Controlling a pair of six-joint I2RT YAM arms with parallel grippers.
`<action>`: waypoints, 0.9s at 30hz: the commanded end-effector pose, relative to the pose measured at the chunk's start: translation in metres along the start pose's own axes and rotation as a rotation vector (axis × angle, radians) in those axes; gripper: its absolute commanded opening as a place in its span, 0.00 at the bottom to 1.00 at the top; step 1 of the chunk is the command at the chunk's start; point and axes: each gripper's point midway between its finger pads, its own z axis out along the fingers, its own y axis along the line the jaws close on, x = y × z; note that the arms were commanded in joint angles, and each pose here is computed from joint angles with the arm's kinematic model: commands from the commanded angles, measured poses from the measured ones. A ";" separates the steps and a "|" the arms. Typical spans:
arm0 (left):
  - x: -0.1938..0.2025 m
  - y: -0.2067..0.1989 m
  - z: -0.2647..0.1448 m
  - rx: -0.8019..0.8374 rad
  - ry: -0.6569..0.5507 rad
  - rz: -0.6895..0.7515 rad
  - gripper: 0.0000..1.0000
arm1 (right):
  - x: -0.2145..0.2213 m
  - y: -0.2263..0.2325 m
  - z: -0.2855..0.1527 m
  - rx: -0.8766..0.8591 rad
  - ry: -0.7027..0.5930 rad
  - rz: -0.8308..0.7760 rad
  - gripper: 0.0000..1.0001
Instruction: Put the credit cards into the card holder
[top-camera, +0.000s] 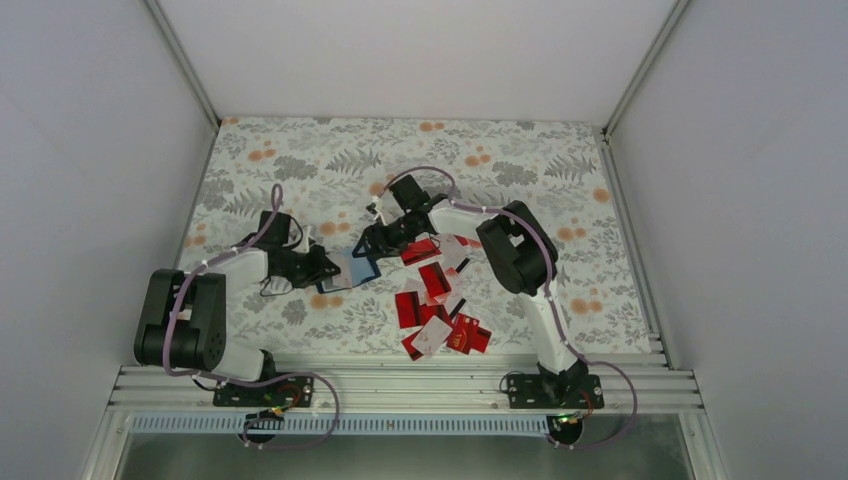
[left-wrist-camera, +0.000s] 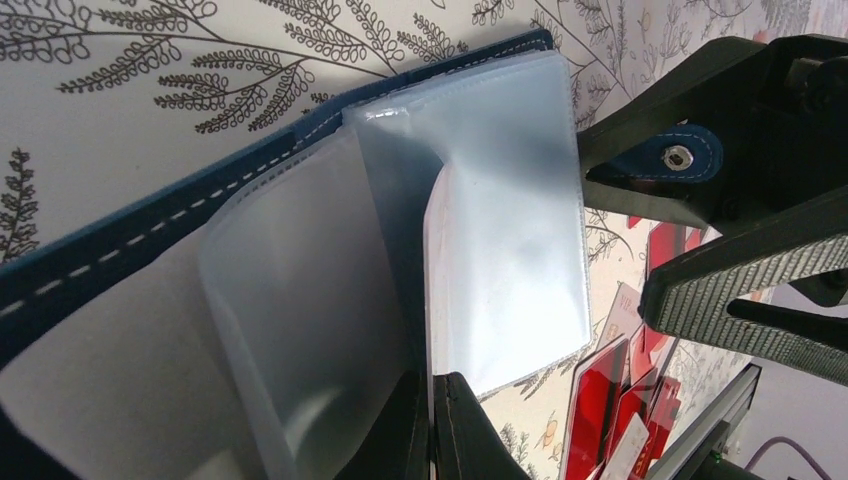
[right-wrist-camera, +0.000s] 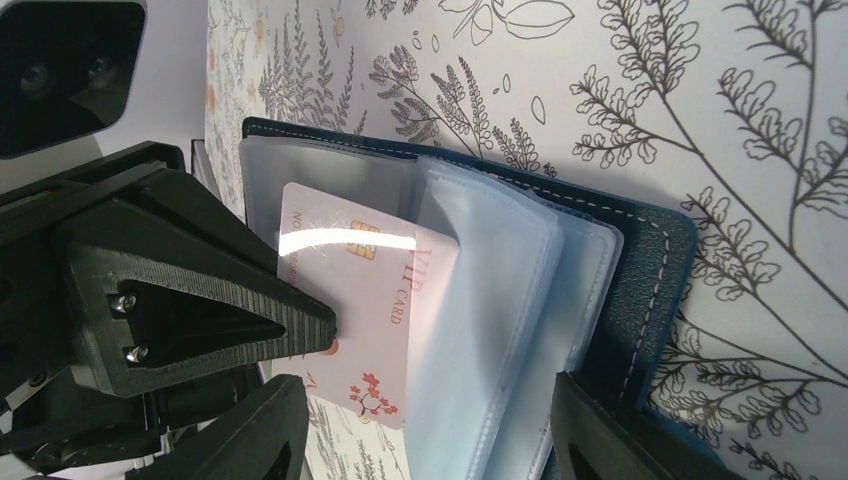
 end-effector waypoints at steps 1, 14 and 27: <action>-0.009 0.004 -0.001 -0.016 -0.057 -0.004 0.02 | 0.036 -0.048 0.012 0.120 0.082 0.131 0.62; -0.008 0.007 -0.002 0.003 -0.097 0.007 0.02 | 0.053 -0.053 0.016 0.114 0.103 0.163 0.62; -0.004 0.006 0.003 0.059 -0.119 -0.030 0.02 | 0.065 -0.053 0.021 0.106 0.132 0.184 0.62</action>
